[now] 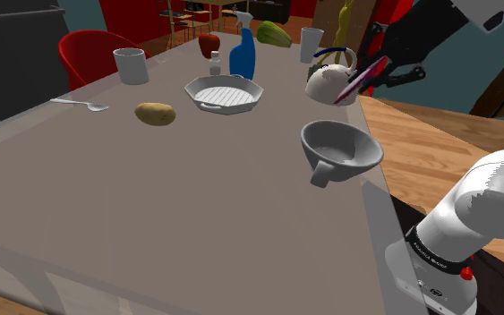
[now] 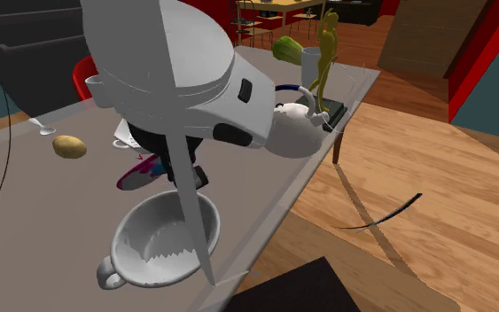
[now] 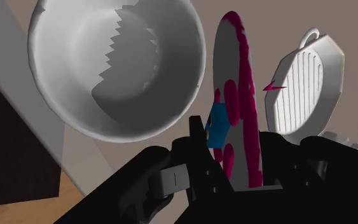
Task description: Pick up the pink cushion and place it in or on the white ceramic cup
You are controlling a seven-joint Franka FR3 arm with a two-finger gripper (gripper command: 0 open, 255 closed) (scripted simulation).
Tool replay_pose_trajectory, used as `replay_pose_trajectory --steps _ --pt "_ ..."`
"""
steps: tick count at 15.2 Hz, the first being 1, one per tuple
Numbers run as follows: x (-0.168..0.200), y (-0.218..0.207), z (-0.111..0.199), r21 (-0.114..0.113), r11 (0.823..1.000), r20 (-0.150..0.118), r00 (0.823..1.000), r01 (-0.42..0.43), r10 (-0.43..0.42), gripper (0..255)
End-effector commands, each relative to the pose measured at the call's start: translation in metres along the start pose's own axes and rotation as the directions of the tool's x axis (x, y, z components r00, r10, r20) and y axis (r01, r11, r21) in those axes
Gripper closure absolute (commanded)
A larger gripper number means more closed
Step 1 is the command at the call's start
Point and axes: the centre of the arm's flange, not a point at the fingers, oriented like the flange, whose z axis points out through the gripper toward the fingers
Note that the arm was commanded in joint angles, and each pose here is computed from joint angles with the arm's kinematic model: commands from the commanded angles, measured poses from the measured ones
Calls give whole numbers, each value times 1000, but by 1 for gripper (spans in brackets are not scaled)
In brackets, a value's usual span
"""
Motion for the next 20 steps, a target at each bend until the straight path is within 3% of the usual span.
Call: replay_pose_trajectory --steps 1,3,17,20 --pt "-11 3 -7 0 1000 0 1000 0 0 255" --pt "-44 17 -19 0 1000 0 1000 0 0 255" --pt "-45 54 45 0 1000 0 1000 0 0 255" --pt "-45 54 46 0 1000 0 1000 0 0 255"
